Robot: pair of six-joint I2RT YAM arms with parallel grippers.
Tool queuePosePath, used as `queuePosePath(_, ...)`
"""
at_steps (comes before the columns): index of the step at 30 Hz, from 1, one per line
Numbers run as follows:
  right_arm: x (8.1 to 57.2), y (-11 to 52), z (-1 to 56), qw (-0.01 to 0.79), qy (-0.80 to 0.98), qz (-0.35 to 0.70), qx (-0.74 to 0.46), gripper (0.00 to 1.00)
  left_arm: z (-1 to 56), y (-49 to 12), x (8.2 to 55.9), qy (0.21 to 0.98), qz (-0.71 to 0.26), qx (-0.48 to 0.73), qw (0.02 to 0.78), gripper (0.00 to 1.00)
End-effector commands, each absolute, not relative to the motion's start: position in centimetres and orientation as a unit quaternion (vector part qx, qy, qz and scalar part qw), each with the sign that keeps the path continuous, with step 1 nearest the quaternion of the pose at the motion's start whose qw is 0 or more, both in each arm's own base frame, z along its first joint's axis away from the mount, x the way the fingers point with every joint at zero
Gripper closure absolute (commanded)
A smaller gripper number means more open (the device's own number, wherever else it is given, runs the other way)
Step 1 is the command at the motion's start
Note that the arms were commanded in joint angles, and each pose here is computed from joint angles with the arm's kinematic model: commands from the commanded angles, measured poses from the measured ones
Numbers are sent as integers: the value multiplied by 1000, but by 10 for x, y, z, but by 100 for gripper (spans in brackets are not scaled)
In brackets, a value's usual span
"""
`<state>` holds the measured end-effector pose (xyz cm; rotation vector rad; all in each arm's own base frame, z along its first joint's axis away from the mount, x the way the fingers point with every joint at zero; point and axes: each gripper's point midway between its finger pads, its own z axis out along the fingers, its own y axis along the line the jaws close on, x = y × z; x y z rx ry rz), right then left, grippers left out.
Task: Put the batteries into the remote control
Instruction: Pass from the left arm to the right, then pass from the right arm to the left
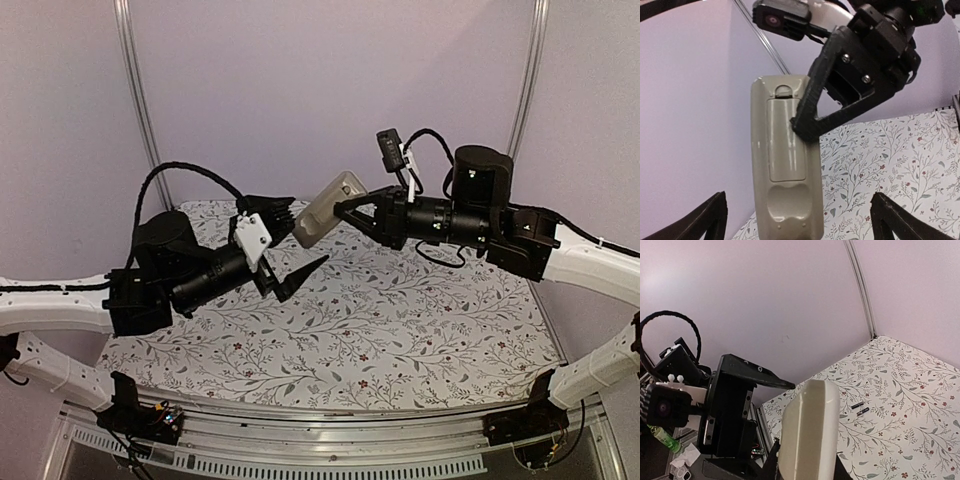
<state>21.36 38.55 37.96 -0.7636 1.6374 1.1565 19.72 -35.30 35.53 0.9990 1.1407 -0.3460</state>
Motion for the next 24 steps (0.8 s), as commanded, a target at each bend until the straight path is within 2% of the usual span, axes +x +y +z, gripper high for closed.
queuePosePath(1, 213, 395, 391, 459, 662, 525, -275, 100, 343, -359, 204, 493, -46, 491, 717, 0)
queuePosePath(4, 211, 398, 385, 448, 666, 528, -278, 100, 349, -359, 205, 489, -47, 480, 727, 1)
queuePosePath(6, 211, 399, 382, 444, 667, 529, -279, 100, 349, -360, 203, 488, -54, 478, 728, 5)
queuePosePath(10, 213, 400, 379, 443, 670, 527, -279, 100, 352, -358, 201, 487, -67, 467, 735, 27)
queuePosePath(13, 212, 403, 378, 440, 668, 528, -284, 100, 349, -358, 202, 488, -63, 468, 735, 28)
queuePosePath(17, 207, 405, 382, 436, 658, 539, -294, 100, 347, -353, 211, 500, -41, 457, 734, 22)
queuePosePath(19, 206, 405, 382, 435, 656, 540, -298, 100, 348, -351, 213, 501, -38, 454, 736, 22)
queuePosePath(24, 203, 404, 383, 438, 651, 540, -304, 100, 348, -350, 214, 511, -55, 452, 730, 37)
